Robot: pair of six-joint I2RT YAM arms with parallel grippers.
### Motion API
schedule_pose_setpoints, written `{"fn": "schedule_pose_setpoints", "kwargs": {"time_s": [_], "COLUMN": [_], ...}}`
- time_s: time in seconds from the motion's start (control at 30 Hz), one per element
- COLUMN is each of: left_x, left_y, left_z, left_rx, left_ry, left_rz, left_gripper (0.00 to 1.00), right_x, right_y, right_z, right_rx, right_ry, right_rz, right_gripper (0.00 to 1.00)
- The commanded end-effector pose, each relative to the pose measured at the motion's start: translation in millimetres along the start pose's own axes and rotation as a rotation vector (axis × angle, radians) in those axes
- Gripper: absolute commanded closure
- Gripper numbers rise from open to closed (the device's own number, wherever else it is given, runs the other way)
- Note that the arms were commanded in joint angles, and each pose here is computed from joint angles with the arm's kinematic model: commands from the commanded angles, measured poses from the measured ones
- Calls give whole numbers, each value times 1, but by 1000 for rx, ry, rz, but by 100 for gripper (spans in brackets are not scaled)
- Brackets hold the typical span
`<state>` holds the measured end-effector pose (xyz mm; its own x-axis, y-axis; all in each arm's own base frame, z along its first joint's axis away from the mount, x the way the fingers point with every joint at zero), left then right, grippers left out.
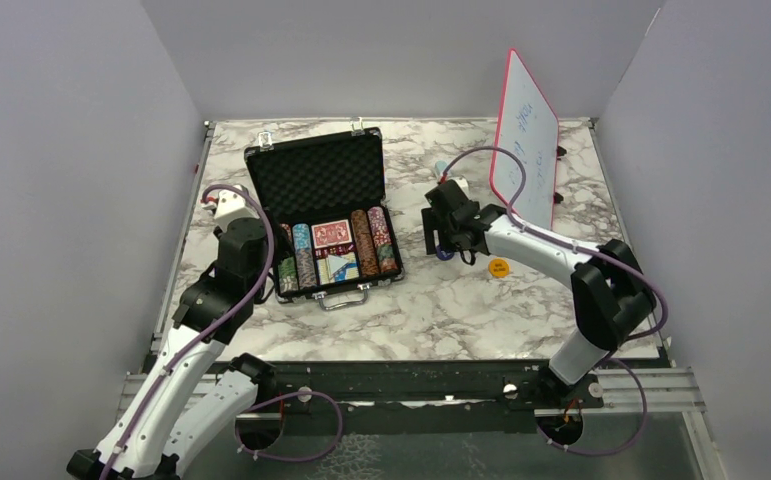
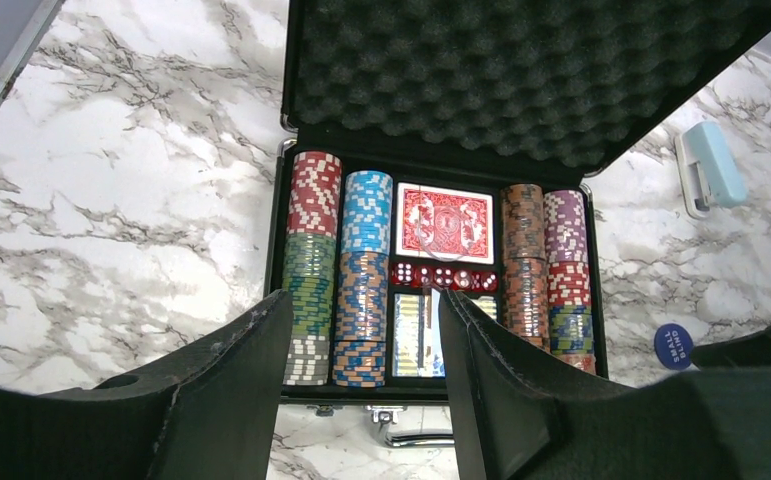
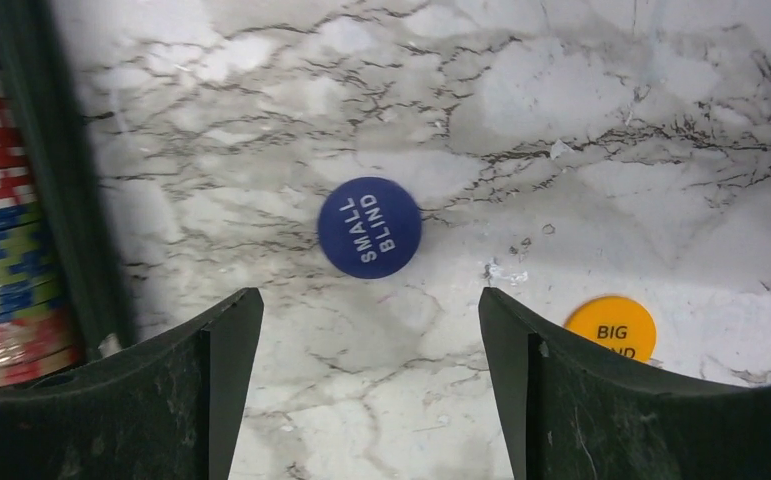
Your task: Pack up texas hold em set
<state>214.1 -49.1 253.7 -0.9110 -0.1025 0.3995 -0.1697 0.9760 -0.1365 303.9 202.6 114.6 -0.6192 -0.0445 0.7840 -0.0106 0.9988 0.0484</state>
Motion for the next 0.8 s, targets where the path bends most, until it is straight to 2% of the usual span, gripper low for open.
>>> {"fn": "schedule_pose_setpoints", "kwargs": {"time_s": [0.0, 0.3, 0.57, 0.77], "left_x": [2, 3, 2, -1], "left_y": [-6, -7, -7, -12], "left_z": [-1, 1, 4, 0], "left_rx": [17, 34, 31, 15], "left_ry": [-15, -13, -6, -1], "left_rz": [42, 57, 58, 70], "left_gripper": [41, 41, 41, 41], "right_x": [-22, -48, -63, -70], "right_y": [-2, -1, -7, -12], "right_z": [6, 17, 29, 37], "right_rx": [6, 17, 27, 13], "right_ry": [55, 135, 179, 203], "right_rz": [-48, -82, -40, -27], "right_gripper": [18, 20, 25, 37]}}
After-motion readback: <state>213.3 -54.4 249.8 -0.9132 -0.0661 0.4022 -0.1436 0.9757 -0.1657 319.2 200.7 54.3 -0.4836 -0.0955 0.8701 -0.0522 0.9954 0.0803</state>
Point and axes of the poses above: each gripper's point midway between its finger pads, its own x axis back along the fingers, its own y axis along the line the jaws close on, z = x × y, the point moved 4 cm from there along x, back along the fingers, and after that the axes turned 9 degrees about -x, right-handed, at the moved point
